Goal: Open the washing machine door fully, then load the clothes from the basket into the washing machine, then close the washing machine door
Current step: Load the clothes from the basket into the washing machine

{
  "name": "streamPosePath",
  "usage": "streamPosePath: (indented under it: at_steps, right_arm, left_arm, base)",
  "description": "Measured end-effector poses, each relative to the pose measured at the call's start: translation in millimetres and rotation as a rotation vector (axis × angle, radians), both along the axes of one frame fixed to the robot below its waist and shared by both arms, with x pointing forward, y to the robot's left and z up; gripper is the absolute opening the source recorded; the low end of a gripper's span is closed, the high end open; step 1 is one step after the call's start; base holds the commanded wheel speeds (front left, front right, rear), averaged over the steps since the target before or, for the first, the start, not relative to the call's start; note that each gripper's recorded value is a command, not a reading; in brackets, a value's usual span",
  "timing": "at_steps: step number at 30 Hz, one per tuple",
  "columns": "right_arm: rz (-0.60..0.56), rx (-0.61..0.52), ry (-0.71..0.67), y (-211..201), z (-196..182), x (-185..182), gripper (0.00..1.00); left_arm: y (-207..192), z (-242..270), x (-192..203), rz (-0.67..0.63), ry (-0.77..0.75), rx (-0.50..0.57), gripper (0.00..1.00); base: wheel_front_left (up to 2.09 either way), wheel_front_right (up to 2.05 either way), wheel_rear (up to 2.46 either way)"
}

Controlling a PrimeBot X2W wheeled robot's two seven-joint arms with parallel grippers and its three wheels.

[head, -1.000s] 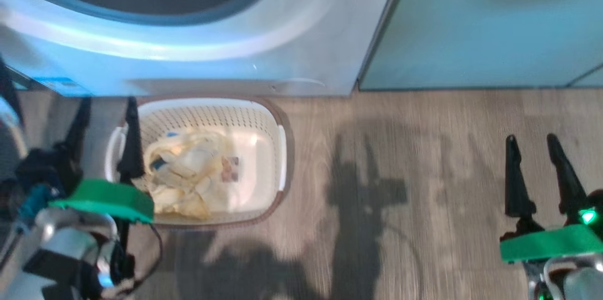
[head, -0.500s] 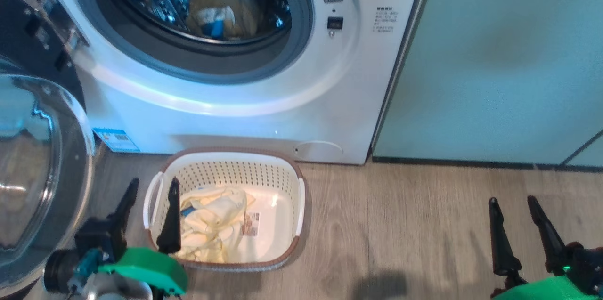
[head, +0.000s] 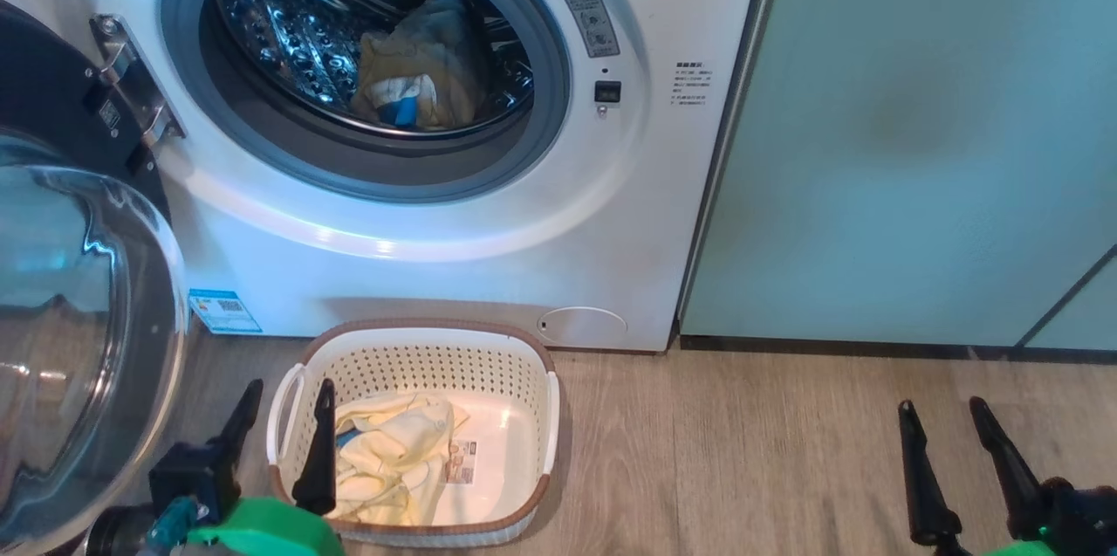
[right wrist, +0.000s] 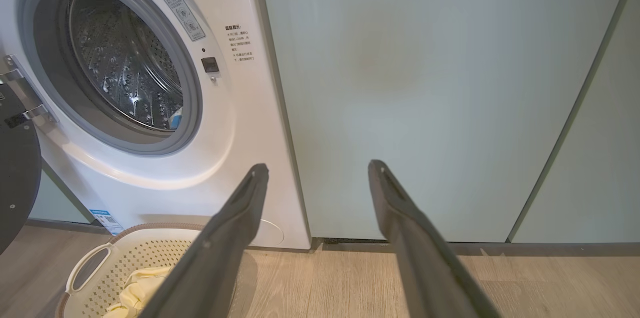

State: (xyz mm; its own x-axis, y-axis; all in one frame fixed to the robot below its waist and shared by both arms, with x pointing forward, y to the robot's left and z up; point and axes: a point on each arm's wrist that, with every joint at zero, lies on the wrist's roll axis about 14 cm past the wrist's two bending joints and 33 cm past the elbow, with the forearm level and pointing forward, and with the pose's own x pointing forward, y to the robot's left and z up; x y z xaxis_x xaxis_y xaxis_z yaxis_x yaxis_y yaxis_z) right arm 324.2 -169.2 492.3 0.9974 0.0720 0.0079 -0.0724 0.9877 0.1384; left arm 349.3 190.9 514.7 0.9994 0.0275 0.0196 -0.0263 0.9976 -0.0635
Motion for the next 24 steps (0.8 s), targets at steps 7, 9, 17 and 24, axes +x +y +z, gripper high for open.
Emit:
streamPosePath:
  at_steps: [7,9,17,24]
  right_arm:
    - [0.0,0.0,-0.012,0.2,3.8,-0.6,1.0]
    - [0.001,0.001,-0.013,0.4,3.9,-0.6,1.0]
    - [0.003,0.001,-0.003,1.0,1.0,0.5,1.0]
    - [0.007,0.003,0.007,2.2,-2.0,1.6,1.0]
  left_arm:
    - [-0.6,1.7,-1.0,-0.002,-0.004,0.0,1.0]
    - [-0.7,2.1,-1.0,-0.002,-0.005,0.0,1.0]
    - [-0.2,0.3,-0.3,0.001,0.006,0.002,1.0]
    - [-2.6,-1.4,0.3,-0.016,0.013,0.005,1.0]
  base:
    - [0.0,0.0,0.0]
    - [0.0,0.0,0.0]
    - [0.0,0.0,0.0]
    - [0.0,0.0,0.0]
